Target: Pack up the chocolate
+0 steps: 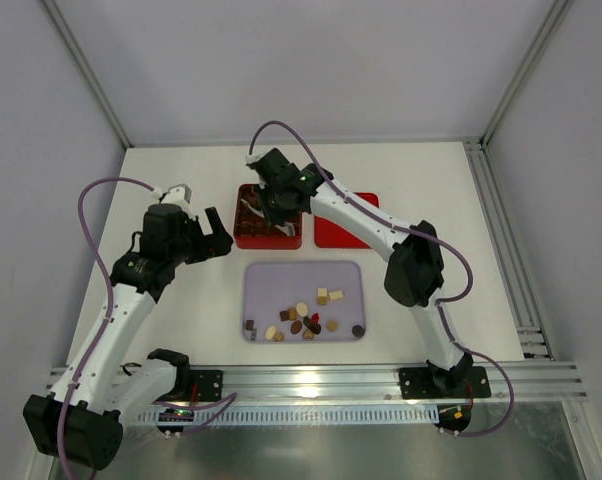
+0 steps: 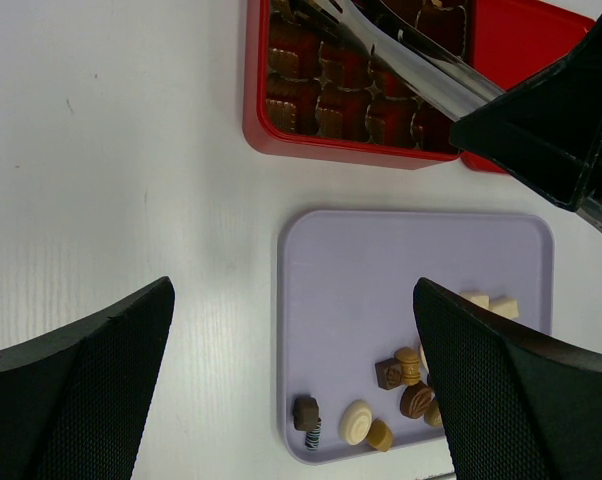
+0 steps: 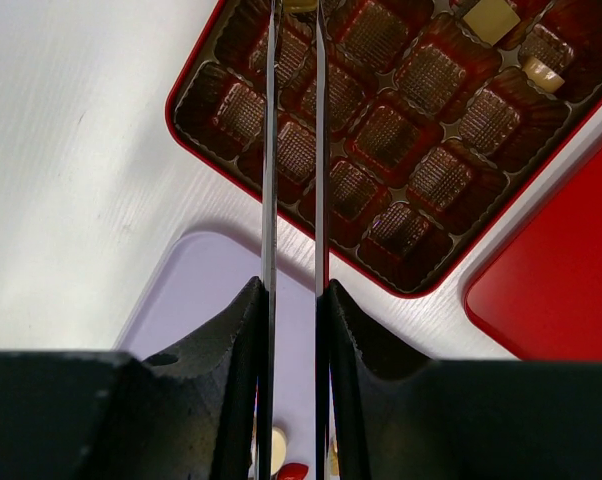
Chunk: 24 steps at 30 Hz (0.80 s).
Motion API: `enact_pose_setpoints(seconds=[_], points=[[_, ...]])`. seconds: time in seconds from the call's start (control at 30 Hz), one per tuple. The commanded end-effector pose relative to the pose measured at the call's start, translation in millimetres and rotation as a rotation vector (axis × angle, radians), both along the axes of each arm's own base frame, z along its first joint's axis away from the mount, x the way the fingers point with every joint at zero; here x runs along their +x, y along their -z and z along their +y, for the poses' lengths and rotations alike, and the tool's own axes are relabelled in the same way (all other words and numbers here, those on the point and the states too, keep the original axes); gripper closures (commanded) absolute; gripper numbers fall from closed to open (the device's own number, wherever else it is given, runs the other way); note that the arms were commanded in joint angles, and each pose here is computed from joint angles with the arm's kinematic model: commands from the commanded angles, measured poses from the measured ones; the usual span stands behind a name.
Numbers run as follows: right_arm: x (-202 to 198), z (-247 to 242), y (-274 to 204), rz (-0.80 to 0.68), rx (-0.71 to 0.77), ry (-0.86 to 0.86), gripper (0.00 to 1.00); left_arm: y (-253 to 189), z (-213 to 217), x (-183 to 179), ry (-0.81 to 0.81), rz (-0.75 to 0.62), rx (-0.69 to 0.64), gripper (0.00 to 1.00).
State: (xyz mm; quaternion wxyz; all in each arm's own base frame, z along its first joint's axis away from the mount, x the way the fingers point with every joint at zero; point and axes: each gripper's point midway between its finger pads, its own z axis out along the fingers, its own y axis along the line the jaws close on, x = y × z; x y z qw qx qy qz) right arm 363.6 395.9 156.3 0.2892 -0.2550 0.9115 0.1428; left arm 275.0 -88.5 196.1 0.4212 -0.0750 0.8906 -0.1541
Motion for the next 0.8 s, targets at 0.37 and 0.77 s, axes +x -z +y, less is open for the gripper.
enact_pose_setpoints(seconds=[0.37,0.77], points=[[18.7,8.7,-33.2,-0.092,0.063,0.02,0.6,-18.9,0.2,4.0,0.003,-0.059,-0.007,0.0],[8.4,-12.2,-73.1,-0.144,0.073,0.041,0.57,-17.5,0.7,3.9,0.0,-0.055,-0.006,0.0]])
